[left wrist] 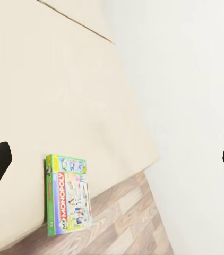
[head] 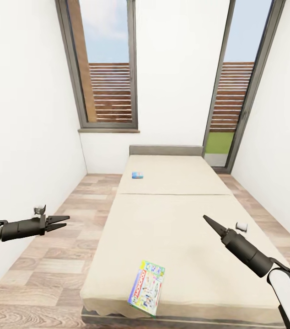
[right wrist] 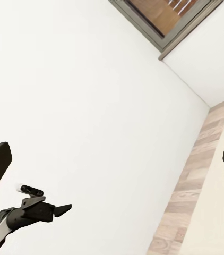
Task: Put all the toys in the child's room - the three board games (two on the bed and one on the table), the two jigsaw puzzles on the table, and the tennis ball on the table - inside the toy box on the table in the child's room.
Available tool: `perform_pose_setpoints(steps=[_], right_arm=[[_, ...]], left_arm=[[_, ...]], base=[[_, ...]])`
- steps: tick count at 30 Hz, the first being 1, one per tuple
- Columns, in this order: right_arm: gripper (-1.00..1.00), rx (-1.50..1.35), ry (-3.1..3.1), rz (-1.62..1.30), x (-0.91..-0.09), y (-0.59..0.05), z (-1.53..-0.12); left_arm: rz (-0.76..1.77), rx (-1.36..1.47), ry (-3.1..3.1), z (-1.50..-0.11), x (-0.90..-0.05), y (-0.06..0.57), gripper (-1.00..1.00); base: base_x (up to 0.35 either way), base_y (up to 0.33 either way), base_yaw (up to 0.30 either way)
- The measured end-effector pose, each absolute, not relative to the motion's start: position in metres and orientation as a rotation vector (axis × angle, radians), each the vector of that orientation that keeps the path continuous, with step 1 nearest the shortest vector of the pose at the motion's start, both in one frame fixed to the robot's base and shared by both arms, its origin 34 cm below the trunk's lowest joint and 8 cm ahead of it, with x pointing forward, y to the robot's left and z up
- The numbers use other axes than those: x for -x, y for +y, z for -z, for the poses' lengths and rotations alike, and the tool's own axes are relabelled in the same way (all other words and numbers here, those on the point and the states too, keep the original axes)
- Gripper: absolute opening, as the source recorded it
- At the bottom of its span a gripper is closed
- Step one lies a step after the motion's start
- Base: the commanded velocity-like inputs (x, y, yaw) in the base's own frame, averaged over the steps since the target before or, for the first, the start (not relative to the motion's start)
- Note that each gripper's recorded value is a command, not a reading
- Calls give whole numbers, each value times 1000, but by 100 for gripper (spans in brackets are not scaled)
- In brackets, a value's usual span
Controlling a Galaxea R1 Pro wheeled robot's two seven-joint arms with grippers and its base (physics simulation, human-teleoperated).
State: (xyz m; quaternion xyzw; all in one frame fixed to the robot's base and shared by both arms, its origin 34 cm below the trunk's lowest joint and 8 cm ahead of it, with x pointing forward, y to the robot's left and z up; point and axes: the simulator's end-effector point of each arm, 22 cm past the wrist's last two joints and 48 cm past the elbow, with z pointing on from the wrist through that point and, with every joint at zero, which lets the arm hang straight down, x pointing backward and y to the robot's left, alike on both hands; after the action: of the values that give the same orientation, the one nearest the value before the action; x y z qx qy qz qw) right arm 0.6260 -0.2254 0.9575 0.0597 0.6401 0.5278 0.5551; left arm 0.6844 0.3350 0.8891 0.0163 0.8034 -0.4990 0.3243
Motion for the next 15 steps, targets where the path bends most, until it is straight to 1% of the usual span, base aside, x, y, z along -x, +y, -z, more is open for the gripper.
perform_pose_setpoints(steps=[8, 15], right_arm=[[100, -134, 1504, -1246, -625, -226, -961], [100, -138, 1506, -1243, -625, -226, -961]], left_arm=[[1314, -50, 2100, -892, -684, 331, 100], [1314, -53, 2097, -893, -684, 331, 100]], base=[[-115, -164, 0], [-24, -44, 0]])
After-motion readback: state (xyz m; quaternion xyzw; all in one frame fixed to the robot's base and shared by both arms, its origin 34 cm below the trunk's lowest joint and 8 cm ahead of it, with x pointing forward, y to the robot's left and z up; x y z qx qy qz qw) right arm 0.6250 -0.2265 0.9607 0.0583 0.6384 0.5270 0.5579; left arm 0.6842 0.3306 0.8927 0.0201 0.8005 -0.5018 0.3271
